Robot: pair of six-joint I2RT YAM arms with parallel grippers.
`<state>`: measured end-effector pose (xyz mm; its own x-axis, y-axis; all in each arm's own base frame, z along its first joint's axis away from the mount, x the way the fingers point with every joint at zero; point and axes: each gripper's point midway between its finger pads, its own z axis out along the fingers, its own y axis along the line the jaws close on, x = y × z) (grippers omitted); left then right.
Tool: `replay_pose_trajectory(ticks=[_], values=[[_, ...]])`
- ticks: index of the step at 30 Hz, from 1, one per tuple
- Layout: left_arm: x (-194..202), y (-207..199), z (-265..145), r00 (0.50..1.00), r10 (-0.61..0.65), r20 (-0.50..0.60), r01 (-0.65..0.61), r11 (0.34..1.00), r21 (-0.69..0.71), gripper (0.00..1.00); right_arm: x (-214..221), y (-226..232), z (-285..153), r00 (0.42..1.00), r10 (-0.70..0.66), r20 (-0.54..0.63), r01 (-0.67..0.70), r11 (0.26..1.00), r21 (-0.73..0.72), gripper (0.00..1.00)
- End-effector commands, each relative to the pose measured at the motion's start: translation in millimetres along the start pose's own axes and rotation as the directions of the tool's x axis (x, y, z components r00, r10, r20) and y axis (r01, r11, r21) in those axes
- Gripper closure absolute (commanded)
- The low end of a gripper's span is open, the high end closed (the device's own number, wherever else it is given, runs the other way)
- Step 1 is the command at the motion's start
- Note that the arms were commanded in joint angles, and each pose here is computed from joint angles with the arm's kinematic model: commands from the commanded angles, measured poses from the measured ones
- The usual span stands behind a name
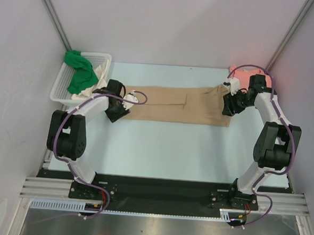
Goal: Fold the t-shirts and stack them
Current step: Fold the tshirt
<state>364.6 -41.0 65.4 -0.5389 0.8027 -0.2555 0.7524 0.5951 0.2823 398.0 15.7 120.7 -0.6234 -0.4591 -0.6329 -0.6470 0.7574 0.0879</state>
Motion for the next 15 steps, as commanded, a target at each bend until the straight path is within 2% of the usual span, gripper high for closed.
replay_pose_trajectory(ticks=[1, 7, 15], values=[[-2, 8, 2, 0.997, 0.073, 0.027, -0.073, 0.997, 0.003, 0.47, -18, 13, -14, 0.999, -0.037, 0.023, 0.037, 0.999, 0.014, 0.46], [7, 19, 18, 0.996, 0.094, -0.005, -0.094, 0.995, 0.021, 0.48, -29, 23, -14, 0.997, -0.070, 0.033, 0.070, 0.998, 0.002, 0.46], [13, 14, 34, 0.994, 0.092, -0.053, -0.085, 0.990, 0.113, 0.50, -30, 29, -14, 0.996, -0.077, 0.036, 0.076, 0.997, 0.013, 0.47]])
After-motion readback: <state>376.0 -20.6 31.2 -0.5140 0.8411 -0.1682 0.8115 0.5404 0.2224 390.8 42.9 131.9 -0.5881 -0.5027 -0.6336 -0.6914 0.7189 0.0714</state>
